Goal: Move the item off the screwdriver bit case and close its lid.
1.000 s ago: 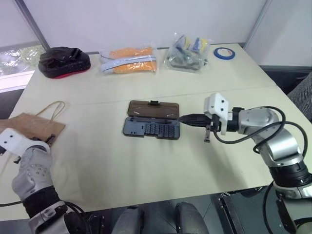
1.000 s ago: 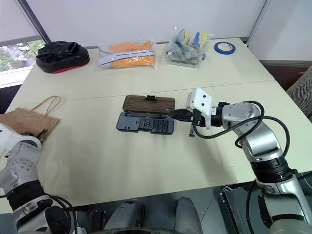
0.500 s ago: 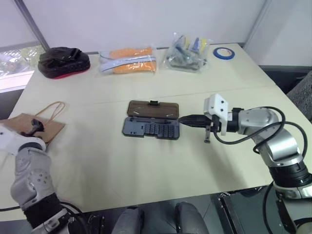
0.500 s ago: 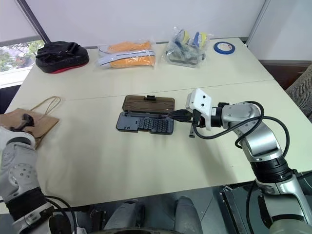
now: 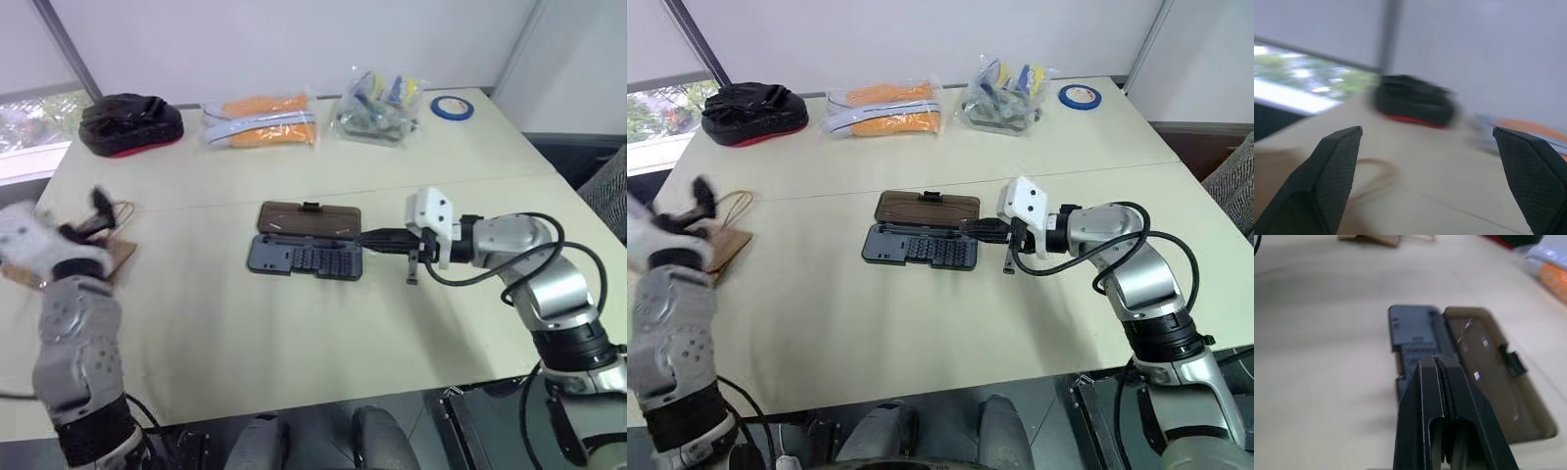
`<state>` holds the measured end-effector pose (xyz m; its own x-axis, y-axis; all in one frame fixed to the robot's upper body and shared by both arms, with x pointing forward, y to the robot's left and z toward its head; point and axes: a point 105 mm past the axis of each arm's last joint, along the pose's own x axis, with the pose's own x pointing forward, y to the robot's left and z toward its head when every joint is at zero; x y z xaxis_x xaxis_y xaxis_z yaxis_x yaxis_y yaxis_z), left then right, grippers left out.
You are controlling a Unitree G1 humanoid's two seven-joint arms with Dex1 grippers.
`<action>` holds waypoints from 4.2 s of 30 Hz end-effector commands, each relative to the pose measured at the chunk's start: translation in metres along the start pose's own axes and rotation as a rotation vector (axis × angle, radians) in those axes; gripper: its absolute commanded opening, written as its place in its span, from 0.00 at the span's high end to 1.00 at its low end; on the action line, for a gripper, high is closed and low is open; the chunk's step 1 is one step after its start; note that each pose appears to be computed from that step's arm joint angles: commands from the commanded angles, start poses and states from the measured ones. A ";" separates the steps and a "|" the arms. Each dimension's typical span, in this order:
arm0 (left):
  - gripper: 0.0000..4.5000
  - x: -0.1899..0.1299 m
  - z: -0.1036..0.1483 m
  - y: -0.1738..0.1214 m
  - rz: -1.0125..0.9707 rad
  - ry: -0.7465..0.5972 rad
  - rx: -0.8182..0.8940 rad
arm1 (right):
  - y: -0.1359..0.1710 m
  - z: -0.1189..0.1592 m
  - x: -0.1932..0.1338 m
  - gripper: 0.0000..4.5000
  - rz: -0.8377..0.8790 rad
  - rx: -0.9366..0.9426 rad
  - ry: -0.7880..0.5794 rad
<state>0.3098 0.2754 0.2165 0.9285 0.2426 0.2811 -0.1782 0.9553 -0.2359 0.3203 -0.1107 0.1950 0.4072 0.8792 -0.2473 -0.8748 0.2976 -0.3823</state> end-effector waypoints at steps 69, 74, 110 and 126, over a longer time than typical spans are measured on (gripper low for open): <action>0.00 -0.007 -0.034 -0.035 -0.540 0.301 0.206 | -0.076 -0.091 0.078 0.99 -0.605 0.543 0.539; 0.00 -0.006 -0.032 -0.034 -0.529 0.292 0.209 | -0.073 -0.090 0.076 0.99 -0.601 0.544 0.548; 0.00 -0.009 -0.044 -0.051 -0.589 0.319 0.180 | -0.036 -0.075 0.042 0.67 -0.615 0.595 0.560; 0.00 -0.032 -0.038 -0.090 -0.869 0.354 0.112 | -0.063 -0.012 0.024 0.01 -0.588 0.482 0.315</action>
<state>0.3136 0.1879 0.1834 0.8329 -0.5534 0.0018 0.5533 0.8327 -0.0235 0.3877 -0.1155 0.1705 0.7904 0.3669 -0.4906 -0.4714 0.8757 -0.1045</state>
